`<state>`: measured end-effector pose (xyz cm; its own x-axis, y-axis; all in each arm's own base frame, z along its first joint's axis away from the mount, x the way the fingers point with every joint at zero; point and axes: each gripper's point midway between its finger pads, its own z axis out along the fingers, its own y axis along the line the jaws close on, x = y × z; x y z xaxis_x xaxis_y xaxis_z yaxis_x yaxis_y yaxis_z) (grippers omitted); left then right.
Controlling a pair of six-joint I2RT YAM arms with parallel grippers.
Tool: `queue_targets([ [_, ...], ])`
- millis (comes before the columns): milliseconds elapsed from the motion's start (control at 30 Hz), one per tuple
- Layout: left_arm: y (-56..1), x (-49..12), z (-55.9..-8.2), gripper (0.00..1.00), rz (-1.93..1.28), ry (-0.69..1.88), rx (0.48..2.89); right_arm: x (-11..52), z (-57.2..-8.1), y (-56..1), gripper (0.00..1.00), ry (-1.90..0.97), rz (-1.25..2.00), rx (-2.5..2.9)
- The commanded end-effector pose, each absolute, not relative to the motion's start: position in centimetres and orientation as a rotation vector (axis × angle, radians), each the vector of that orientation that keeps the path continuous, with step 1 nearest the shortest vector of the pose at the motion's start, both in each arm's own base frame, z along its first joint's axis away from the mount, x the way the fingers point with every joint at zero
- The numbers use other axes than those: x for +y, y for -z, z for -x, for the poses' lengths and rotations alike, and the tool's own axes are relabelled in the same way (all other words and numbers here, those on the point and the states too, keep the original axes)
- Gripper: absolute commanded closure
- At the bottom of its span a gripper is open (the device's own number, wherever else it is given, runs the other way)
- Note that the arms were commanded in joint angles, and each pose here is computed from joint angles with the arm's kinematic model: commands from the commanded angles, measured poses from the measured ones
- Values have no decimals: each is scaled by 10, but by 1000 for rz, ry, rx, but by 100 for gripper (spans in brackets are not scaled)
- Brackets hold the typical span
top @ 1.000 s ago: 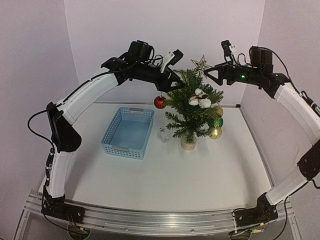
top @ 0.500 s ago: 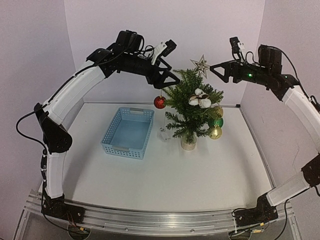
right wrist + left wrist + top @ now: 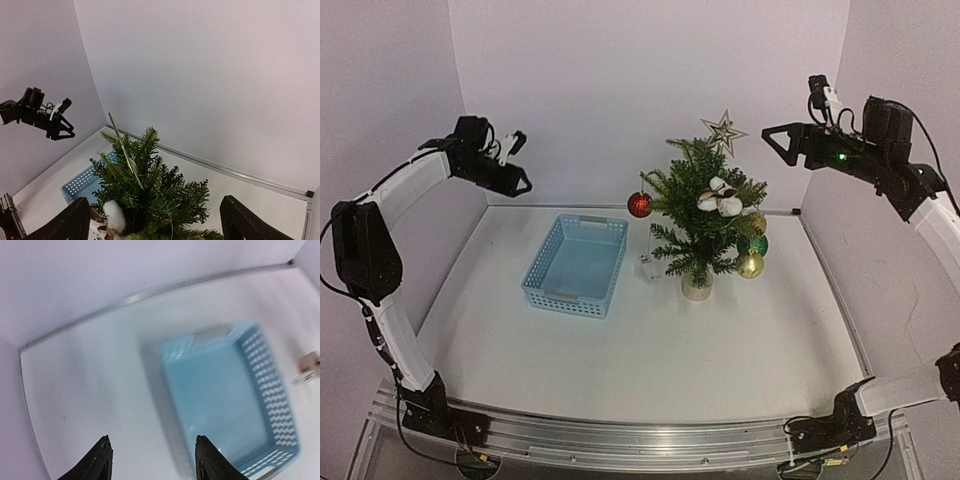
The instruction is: Decorate the small christmas tree
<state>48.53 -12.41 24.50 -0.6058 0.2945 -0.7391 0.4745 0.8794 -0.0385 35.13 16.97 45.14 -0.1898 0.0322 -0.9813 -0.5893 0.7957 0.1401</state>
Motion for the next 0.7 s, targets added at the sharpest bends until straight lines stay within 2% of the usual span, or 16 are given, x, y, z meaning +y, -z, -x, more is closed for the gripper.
queue_targets([
  [0, -167, -75, -474, 45, -461, 45, 2404, 153, -355, -442, 11, -553, 320, 1716],
  [133, -93, -66, -458, 47, -439, 8, 2539, 133, -359, -425, 12, -472, 200, 1758],
  [233, -66, -71, -451, 48, -401, 67, 2598, 126, -360, -417, 12, -440, 159, 1775],
  [533, -47, -107, -421, 48, -473, 192, 2652, 126, -359, -416, 12, -447, 161, 1776],
  [667, -50, -114, -417, 48, -490, 225, 2658, 108, -366, -411, 12, -356, 64, 1799],
])
